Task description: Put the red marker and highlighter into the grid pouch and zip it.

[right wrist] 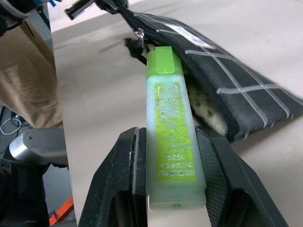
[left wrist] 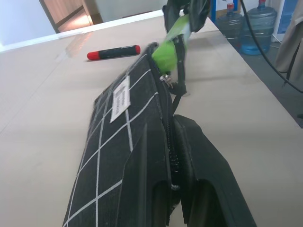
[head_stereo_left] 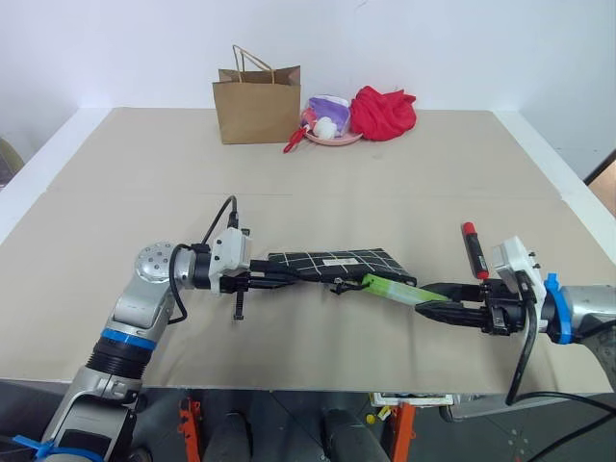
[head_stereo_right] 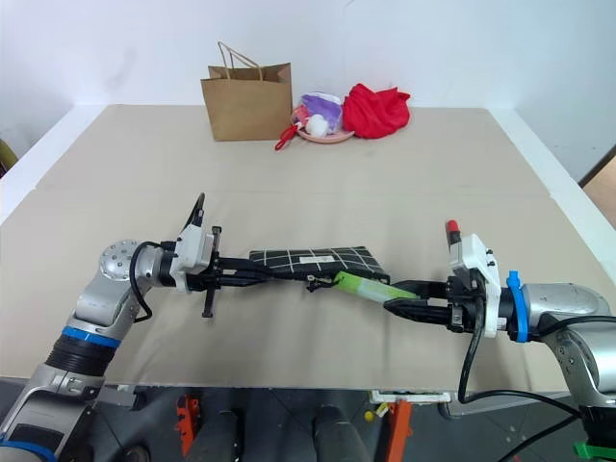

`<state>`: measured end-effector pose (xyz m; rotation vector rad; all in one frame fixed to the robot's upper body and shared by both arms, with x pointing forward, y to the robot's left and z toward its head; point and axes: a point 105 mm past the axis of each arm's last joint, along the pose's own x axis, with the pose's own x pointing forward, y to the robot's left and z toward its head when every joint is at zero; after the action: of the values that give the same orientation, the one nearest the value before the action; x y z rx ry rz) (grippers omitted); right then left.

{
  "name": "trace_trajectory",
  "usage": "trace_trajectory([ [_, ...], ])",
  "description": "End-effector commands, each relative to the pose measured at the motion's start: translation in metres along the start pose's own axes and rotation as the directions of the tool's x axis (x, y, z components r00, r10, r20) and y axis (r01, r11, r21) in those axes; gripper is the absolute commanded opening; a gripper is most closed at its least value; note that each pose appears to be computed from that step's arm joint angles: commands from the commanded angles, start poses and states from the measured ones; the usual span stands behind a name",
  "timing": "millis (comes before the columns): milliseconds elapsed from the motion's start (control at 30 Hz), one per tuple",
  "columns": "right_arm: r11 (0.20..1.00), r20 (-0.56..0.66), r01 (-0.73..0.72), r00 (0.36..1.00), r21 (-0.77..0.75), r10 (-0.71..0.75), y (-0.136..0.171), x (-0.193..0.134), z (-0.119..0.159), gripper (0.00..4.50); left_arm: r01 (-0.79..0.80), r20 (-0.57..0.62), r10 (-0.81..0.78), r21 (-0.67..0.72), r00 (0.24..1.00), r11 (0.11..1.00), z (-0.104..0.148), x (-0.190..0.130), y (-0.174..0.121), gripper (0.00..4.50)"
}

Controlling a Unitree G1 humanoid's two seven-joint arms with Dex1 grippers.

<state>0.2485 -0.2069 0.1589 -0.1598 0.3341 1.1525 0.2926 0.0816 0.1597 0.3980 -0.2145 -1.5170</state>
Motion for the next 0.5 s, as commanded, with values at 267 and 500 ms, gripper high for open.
trace_trajectory([
  [267,0.998,0.015,-0.062,0.998,-0.023,0.063,0.005,0.02,0.014,1.1,0.014,0.039,-0.016,0.041,0.999,0.999,0.012,0.006,-0.004,0.0],
  [500,0.998,0.021,-0.063,0.998,-0.026,0.063,0.001,0.031,0.019,1.1,0.017,0.047,-0.018,0.04,0.999,0.999,0.013,0.009,-0.006,0.0],
])
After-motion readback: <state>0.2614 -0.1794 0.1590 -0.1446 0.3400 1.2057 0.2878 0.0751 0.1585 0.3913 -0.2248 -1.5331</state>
